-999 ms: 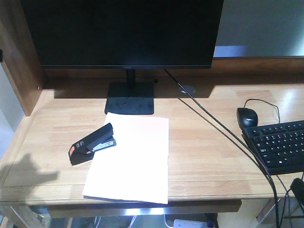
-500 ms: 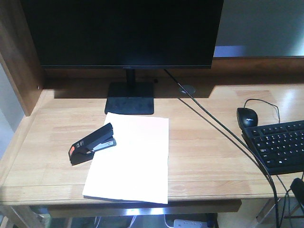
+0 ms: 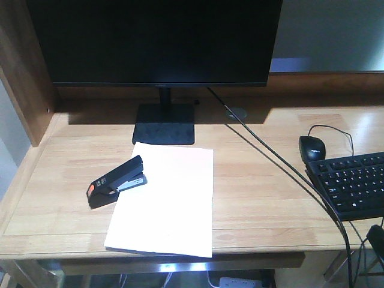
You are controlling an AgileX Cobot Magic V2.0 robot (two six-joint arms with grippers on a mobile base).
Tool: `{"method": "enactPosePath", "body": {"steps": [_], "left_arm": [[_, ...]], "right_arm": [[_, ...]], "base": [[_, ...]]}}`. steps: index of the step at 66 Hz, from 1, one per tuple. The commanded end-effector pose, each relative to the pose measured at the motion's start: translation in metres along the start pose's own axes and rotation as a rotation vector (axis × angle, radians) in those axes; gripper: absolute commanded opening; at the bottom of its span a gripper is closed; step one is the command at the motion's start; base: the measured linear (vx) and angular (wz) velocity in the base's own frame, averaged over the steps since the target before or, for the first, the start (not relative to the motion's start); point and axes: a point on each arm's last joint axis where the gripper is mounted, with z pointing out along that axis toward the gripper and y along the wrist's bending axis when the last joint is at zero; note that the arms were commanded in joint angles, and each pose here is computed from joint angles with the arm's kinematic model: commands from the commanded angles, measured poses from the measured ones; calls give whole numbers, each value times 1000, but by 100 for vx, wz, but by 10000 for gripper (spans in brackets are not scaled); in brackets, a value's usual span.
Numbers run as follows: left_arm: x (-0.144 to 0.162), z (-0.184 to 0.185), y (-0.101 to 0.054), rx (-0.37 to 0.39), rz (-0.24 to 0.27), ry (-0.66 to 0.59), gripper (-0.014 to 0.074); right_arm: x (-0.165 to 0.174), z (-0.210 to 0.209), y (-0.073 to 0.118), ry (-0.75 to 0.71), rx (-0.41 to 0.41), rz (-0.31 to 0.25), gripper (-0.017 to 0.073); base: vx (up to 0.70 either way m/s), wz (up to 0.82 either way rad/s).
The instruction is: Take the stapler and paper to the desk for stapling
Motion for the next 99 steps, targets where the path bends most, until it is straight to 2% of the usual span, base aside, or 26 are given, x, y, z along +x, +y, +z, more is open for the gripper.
{"method": "enactPosePath", "body": {"steps": [1,10,17,27,99], "left_arm": [[6,-7,-1,24,-2,-88,-7],[33,-11,-2,24,-12,-73,-7],[37,-12,-4,43,1,-124,-7],[46,-7,-6,55,4,-108,-7],[46,-7,-6,53,5,-104,-7]], "right_arm": [[-14,-2,1,-80,-15,-16,589],[-14,-2,1,-80,-15,-16,589],[-14,-2,1,-80,-15,-16,589],[-14,-2,1,-80,-15,-16,589],[-14,-2,1,-80,-14,-17,589]], "base": [[0,0],[0,0],[0,0],[0,0],[0,0]]}}
